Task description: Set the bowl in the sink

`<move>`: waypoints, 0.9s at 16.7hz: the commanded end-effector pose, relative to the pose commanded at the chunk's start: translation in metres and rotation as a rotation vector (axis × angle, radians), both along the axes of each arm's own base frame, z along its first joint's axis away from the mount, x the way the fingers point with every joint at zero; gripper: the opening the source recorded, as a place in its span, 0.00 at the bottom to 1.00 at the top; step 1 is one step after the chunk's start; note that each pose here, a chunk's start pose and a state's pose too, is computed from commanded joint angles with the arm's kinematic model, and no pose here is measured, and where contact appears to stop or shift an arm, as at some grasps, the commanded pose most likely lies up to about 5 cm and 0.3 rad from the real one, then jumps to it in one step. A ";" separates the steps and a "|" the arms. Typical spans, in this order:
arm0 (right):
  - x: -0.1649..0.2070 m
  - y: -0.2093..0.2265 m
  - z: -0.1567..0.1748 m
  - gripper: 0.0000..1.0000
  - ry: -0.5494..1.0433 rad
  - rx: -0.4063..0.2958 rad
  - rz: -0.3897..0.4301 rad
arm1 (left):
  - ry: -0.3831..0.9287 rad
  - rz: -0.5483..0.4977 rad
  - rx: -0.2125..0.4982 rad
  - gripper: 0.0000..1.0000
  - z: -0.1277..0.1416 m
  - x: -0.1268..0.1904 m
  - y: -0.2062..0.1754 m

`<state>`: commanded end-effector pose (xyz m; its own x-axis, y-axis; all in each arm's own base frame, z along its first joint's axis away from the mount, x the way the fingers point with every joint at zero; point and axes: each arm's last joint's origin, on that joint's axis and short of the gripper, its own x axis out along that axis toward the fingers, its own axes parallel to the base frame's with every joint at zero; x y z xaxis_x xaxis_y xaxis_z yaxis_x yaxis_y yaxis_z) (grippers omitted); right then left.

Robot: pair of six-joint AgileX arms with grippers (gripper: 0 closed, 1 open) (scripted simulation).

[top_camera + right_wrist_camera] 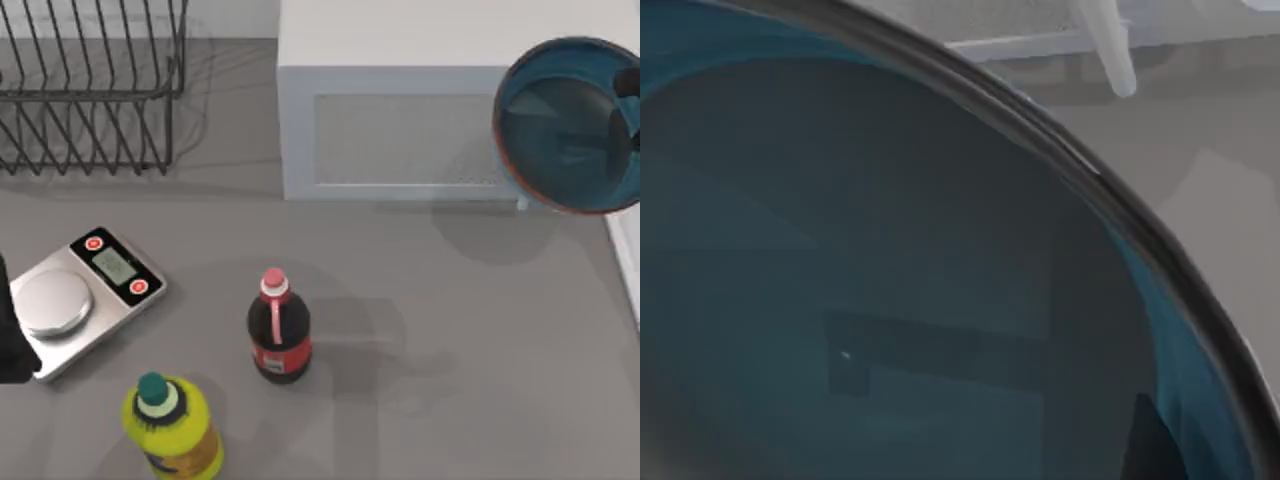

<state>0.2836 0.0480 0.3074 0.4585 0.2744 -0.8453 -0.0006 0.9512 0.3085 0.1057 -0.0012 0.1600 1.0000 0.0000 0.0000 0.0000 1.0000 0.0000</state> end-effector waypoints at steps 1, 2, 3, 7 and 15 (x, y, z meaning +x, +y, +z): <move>0.009 -0.012 0.001 0.00 -0.088 0.027 -0.012 | 0.000 0.000 0.000 1.00 0.000 0.000 0.000; 0.018 -0.024 0.001 0.00 -0.177 0.045 -0.024 | 0.000 0.000 0.000 1.00 0.000 0.000 0.000; 0.026 -0.038 -0.002 0.00 -0.265 0.056 -0.035 | 0.000 0.000 0.000 1.00 0.000 0.000 0.000; 0.048 -0.099 -0.029 0.00 -0.585 0.021 -0.078 | 0.000 0.000 0.000 1.00 0.000 0.000 0.000; 0.010 -0.176 -0.087 0.00 -0.986 -0.204 -0.151 | 0.000 0.000 0.000 1.00 0.000 0.000 0.000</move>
